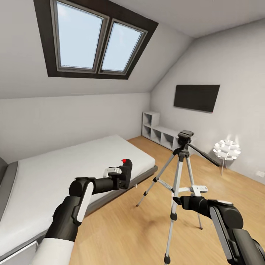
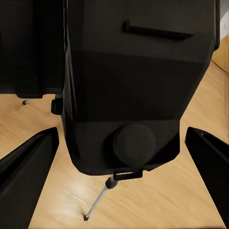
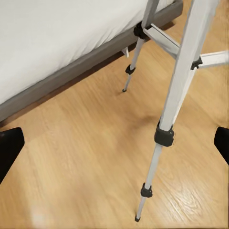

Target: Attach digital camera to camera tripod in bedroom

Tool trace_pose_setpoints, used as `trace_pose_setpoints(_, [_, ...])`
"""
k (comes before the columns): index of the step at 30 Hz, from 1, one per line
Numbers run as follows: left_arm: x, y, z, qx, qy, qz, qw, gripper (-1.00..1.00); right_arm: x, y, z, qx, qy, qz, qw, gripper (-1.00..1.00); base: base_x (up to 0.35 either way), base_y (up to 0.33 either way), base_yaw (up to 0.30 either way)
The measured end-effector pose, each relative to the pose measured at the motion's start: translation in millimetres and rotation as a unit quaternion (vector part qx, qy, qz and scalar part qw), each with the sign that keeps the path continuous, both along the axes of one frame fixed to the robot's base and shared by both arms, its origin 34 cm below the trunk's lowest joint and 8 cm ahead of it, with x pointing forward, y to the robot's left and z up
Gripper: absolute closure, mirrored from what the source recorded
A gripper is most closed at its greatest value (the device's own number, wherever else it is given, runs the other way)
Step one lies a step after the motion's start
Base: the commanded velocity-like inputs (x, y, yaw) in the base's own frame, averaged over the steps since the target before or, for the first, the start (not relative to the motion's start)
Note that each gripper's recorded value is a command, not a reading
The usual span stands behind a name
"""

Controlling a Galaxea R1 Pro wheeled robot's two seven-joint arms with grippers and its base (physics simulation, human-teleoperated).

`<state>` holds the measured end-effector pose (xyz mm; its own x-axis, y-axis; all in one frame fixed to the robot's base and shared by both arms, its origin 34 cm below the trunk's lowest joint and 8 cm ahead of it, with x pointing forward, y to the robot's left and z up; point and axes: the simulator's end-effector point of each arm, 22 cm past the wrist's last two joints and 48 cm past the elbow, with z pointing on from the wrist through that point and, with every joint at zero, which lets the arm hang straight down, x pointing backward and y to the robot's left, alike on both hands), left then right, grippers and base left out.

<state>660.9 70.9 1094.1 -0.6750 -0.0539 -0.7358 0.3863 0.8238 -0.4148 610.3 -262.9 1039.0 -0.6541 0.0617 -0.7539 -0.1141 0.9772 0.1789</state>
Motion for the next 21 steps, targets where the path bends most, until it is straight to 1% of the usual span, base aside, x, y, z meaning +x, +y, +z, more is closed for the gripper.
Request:
trace_pose_setpoints(8, [1,6,-2,0.001,0.001,0.006,1.0,1.0,-1,2,-1,-0.001,0.001,0.003,1.0,-1.0,0.009,0.0,-0.257])
trace_pose_setpoints(11, [3,13,-2,-0.001,0.002,0.015,0.9999,1.0,-1,2,-1,-0.001,0.001,0.003,1.0,-1.0,0.002,0.0,-0.261])
trace_pose_setpoints(12, [4,17,-2,-0.003,0.003,0.02,0.9998,1.0,-1,2,-1,-0.001,0.001,0.003,1.0,-1.0,0.001,0.0,-0.262])
trace_pose_setpoints(13, [8,32,-4,-0.008,0.006,0.039,0.9992,1.0,-1,2,-1,-0.001,0.002,0.003,1.0,-1.0,0.001,0.0,-0.262])
trace_pose_setpoints(16, [11,50,-7,-0.018,0.011,0.059,0.998,1.0,-1,2,-1,-0.001,0.002,0.003,1.0,-1.0,0.001,0.0,-0.262])
trace_pose_setpoints(21, [14,71,-10,-0.024,0.015,0.083,0.9962,1.0,-1,3,-2,-0.001,0.002,0.003,1.0,-1.0,0.0,0.0,-0.262])
